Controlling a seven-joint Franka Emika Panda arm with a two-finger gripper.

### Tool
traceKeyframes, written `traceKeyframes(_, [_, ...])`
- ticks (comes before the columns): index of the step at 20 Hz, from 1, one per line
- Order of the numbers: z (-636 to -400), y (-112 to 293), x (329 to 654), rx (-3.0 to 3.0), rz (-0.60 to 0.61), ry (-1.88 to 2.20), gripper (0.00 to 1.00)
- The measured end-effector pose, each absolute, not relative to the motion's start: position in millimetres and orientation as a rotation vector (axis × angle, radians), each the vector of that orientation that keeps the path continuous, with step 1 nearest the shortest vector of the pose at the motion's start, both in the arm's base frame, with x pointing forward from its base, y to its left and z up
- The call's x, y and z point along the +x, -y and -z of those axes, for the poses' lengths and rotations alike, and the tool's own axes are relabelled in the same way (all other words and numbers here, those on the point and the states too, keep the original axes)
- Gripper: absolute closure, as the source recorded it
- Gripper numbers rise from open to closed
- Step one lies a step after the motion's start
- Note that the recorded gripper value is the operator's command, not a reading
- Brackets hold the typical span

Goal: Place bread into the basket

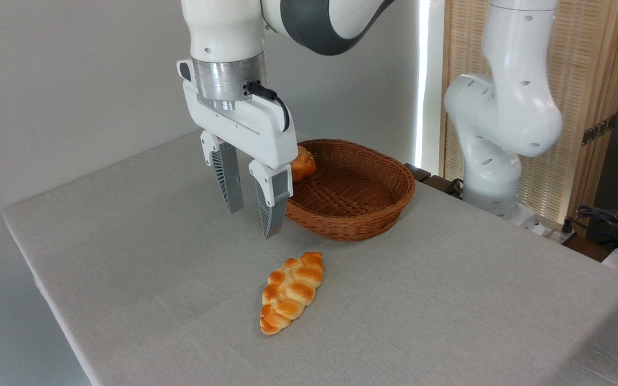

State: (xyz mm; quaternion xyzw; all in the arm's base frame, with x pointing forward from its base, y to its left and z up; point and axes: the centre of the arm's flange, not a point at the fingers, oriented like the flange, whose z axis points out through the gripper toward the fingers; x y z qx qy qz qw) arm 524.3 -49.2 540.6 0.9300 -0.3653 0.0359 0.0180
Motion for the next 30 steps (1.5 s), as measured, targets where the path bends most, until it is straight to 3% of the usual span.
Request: traceKeyframes(30, [-548, 34, 527, 2.904, -0.137, 1.099, 0.00])
